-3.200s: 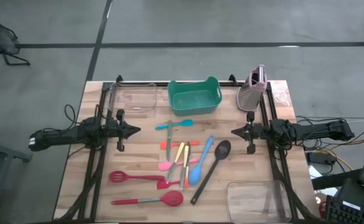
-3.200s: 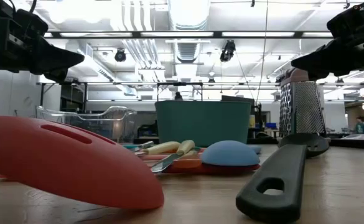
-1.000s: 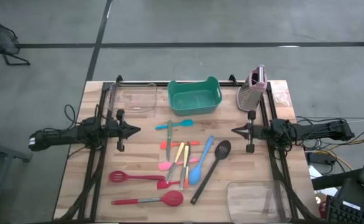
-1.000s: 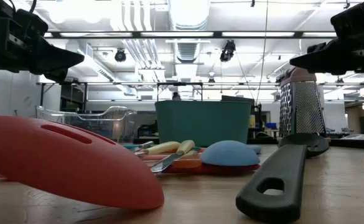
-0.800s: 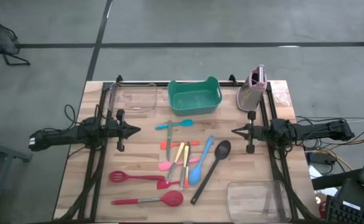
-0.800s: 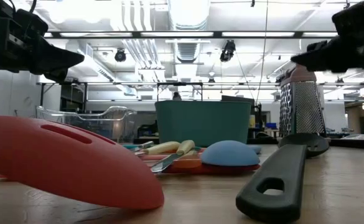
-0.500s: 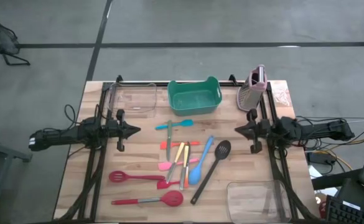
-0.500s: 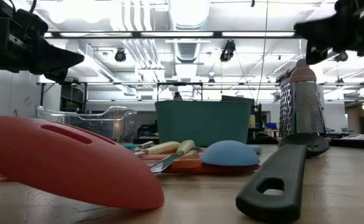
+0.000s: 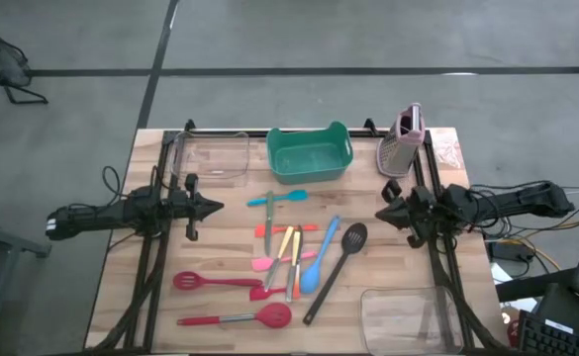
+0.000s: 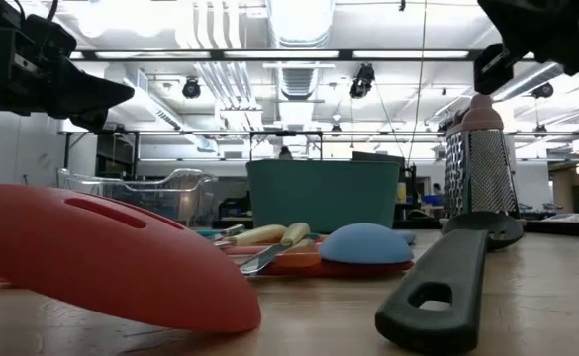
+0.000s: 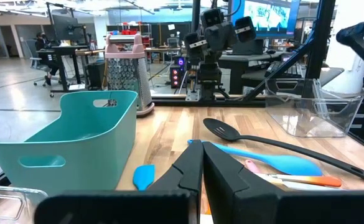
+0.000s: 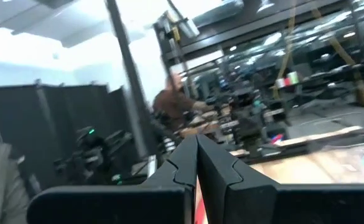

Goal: Pick & Place Kitchen Items
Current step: Put the black serving spoon into the green bin, then put the bottom right black saddle into the green bin

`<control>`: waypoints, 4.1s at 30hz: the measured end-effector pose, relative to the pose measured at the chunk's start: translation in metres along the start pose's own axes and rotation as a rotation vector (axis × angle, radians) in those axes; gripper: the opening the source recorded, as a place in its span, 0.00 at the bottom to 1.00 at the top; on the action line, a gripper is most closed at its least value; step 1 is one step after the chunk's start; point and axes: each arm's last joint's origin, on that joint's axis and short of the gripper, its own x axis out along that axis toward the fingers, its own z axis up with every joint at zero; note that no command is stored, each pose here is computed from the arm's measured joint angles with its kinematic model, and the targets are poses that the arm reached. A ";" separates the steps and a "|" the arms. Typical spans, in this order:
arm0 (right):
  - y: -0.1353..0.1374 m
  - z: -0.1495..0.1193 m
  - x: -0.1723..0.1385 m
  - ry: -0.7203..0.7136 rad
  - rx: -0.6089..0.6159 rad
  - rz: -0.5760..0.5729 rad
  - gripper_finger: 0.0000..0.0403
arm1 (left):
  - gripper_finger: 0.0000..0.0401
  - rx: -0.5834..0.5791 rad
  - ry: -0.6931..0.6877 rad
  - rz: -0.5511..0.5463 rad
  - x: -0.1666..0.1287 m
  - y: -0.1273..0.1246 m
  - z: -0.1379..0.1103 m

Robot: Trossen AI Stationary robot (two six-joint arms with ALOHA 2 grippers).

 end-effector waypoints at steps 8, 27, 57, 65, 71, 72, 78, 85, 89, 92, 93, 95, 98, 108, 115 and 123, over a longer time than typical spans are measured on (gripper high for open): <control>0.001 0.012 0.037 0.146 0.065 -0.028 0.02 | 0.05 0.000 0.000 0.000 0.000 0.000 0.000; 0.024 -0.001 0.163 1.169 0.020 -0.187 0.10 | 0.05 0.000 0.000 0.000 0.000 0.000 0.000; 0.013 -0.134 0.200 1.880 -0.278 -0.079 0.44 | 0.05 0.000 -0.001 0.000 0.000 0.000 0.000; 0.010 -0.143 0.199 1.904 -0.287 -0.083 0.34 | 0.05 0.000 -0.001 0.000 0.000 0.000 0.000; 0.011 -0.139 0.199 1.895 -0.283 -0.074 0.24 | 0.05 0.000 -0.001 0.000 0.000 0.000 0.000; 0.012 -0.137 0.199 1.892 -0.275 -0.072 0.22 | 0.05 0.000 -0.001 0.000 0.000 0.000 0.000; 0.015 -0.128 0.201 1.858 -0.267 -0.103 0.18 | 0.05 0.000 -0.001 0.000 0.000 0.000 0.000; 0.020 -0.118 0.202 1.838 -0.255 -0.108 0.21 | 0.05 0.000 -0.001 0.000 0.000 0.000 0.000; 0.025 -0.102 0.204 1.801 -0.259 -0.109 0.18 | 0.05 0.000 -0.001 0.000 0.000 0.000 0.000; 0.029 -0.088 0.206 1.776 -0.294 -0.137 0.17 | 0.05 0.000 -0.001 0.000 0.000 0.000 0.000; 0.029 -0.083 0.207 1.762 -0.320 -0.154 0.18 | 0.05 0.000 -0.001 0.000 0.000 0.000 0.000; 0.029 -0.074 0.208 1.734 -0.382 -0.195 0.20 | 0.05 0.000 -0.001 0.000 0.000 0.000 0.000; 0.027 -0.058 0.212 1.683 -0.478 -0.260 0.23 | 0.05 0.000 -0.007 0.000 0.000 0.000 0.001; -0.015 0.001 0.219 1.508 -0.652 -0.536 0.18 | 0.05 0.000 -0.012 0.001 0.000 0.000 0.001; -0.061 0.043 0.232 1.308 -0.625 -0.675 0.23 | 0.05 0.000 -0.013 0.001 0.000 0.000 0.001; -0.117 0.088 0.235 1.059 -0.580 -0.841 0.09 | 0.05 0.000 -0.014 0.001 0.000 0.000 0.001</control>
